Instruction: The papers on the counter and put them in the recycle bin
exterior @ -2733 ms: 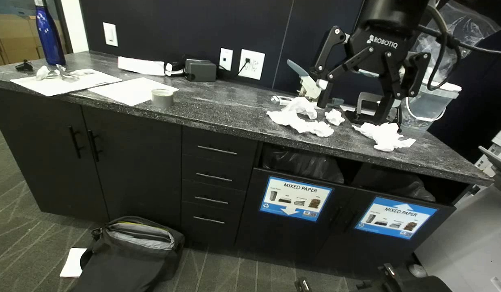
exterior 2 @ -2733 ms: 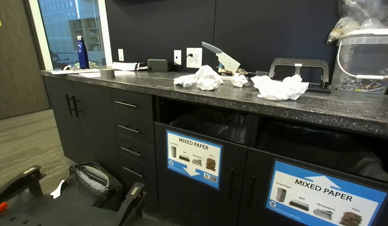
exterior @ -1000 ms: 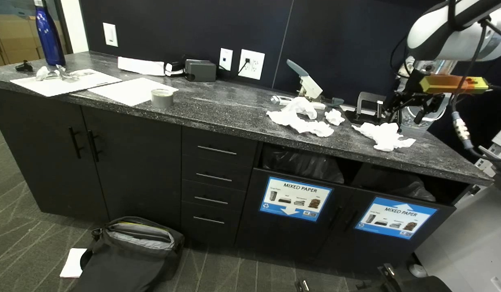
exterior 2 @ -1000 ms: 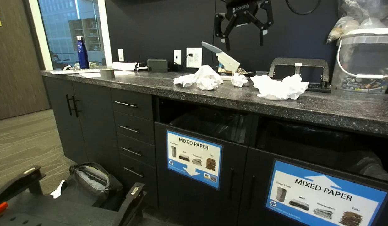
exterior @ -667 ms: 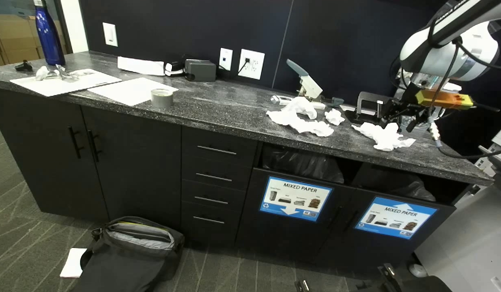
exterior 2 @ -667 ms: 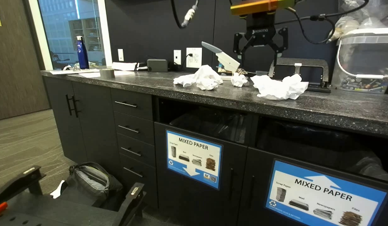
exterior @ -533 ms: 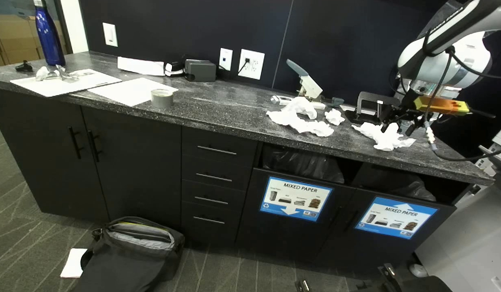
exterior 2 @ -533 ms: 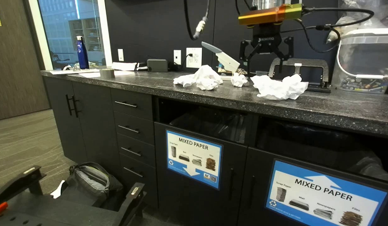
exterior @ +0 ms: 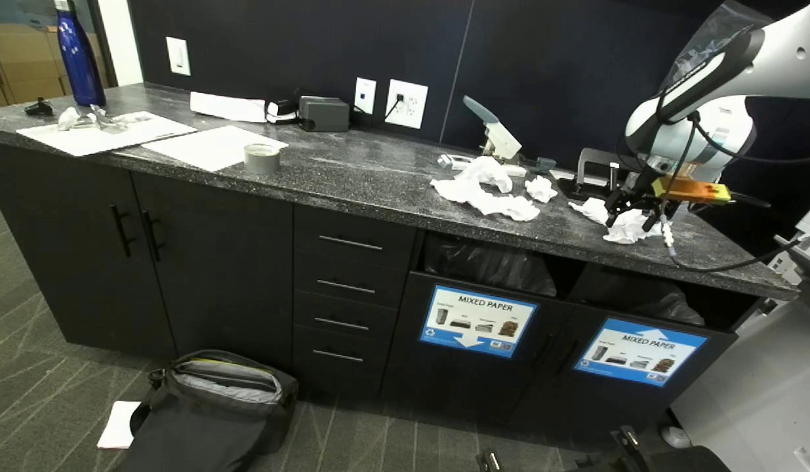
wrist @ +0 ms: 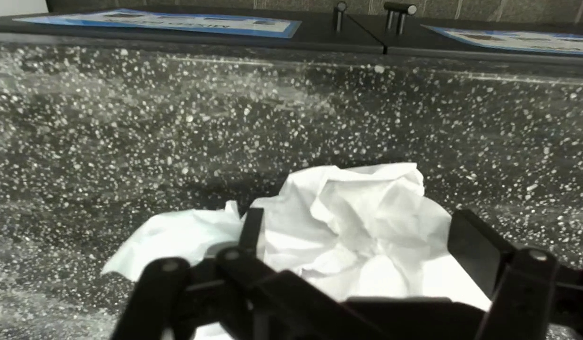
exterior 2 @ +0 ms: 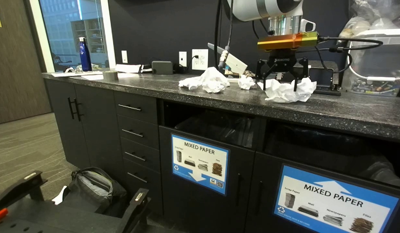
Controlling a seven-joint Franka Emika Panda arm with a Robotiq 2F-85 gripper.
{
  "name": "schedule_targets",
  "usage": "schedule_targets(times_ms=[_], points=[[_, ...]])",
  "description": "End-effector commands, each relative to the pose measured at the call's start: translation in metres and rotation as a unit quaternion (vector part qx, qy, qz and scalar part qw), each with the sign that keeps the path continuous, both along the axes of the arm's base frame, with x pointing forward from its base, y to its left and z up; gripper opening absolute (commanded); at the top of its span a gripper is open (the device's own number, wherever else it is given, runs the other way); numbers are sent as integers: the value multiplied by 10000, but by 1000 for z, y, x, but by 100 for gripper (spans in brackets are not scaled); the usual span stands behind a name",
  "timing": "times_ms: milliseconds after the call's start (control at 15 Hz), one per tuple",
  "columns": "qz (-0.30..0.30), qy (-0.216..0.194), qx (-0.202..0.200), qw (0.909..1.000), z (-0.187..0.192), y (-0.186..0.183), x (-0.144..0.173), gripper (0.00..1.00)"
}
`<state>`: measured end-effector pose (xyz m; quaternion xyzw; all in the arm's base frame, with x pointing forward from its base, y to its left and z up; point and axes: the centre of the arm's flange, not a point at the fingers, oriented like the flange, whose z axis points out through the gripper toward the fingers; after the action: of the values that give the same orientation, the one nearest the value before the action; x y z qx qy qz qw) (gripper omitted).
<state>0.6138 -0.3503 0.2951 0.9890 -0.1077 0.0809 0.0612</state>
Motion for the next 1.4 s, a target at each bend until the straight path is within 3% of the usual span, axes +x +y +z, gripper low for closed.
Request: schedule_targets(times_ms=[0,67,133,267,667,933,1067,1333], points=[[29,-69,-189,9998,-14,-16,21,100],[32,-42,-224,9997,-19,-20,24,100],[33,-30,-228,9997,-23,-22,25,75],[44,-23,-256,9997,-28,-25,27,68],[-50,114,-270,9996,-21,-19,19,20],[-291,644,-139,9974,-21,8,-15,15],[-405,978,-67,9944,-24,35,-37,20],[-644,1277,0,9897,-31,99,-71,20]])
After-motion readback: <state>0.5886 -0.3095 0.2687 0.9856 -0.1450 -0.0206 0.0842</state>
